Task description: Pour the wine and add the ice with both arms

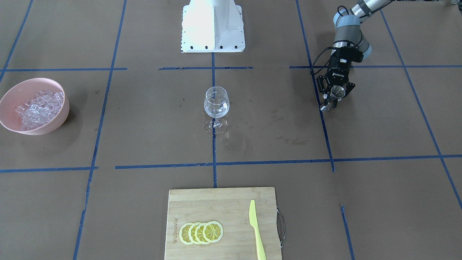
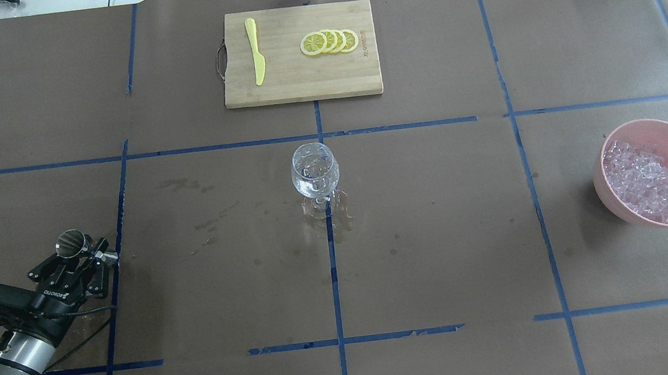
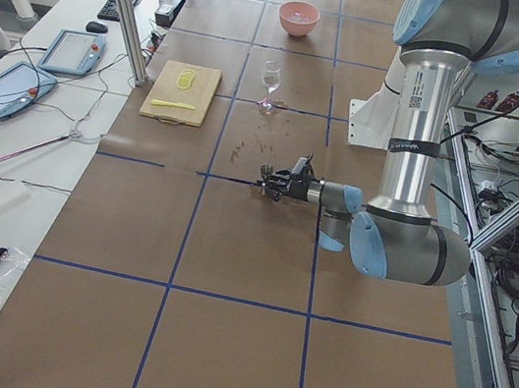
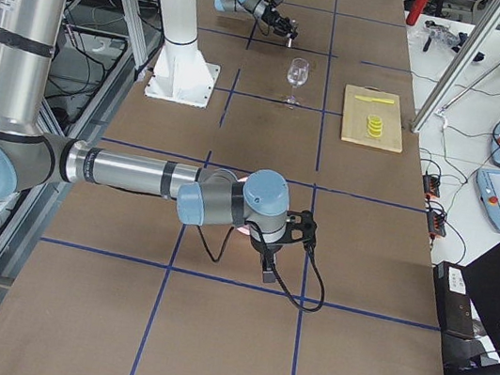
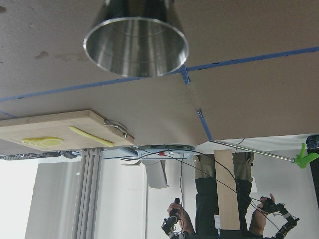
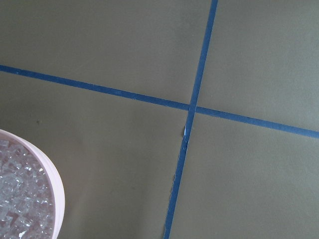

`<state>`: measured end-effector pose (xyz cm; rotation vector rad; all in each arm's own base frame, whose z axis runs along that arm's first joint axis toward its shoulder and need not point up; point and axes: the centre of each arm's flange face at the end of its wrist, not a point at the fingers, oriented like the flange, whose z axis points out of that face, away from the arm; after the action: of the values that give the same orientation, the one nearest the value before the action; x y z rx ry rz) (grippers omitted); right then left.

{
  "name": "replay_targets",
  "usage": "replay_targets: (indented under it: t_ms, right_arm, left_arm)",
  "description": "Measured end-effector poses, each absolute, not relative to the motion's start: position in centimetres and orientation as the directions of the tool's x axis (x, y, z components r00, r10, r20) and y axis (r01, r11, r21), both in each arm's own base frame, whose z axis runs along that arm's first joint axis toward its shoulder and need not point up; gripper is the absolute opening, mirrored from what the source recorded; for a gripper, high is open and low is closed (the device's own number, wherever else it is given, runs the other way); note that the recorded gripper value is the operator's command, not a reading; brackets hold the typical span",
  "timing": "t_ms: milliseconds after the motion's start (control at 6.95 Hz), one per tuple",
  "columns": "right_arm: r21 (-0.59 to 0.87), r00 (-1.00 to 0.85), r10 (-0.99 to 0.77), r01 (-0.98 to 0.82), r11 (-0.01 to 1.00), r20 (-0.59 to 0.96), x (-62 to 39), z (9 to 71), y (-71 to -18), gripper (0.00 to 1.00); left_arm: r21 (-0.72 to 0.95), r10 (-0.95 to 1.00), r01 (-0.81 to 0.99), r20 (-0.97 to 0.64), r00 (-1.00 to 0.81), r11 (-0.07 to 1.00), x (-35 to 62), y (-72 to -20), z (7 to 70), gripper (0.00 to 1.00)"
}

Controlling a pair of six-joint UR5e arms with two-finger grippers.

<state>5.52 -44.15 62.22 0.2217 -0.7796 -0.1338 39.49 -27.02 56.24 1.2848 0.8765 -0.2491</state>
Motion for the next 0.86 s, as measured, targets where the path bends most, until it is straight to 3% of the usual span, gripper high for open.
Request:
replay_targets:
  t_ms: [144,864]
  right_arm:
    - [0.248,0.704,-0.201,0.037,0.968,0.681,5.5,62.1,-44.2,1.0]
    - [0.247,0.704,-0.201,0.037,0.968,0.681,5.5,62.1,-44.2,1.0]
  left_arm:
    - [0.726,0.297,0.616,-0.688,0.662,0.306,39.4,-27.0,56.2,1.0]
    - [0.689,0.225,0.69,-0.724,0.652,0.222,37.7,-27.5,54.6,1.0]
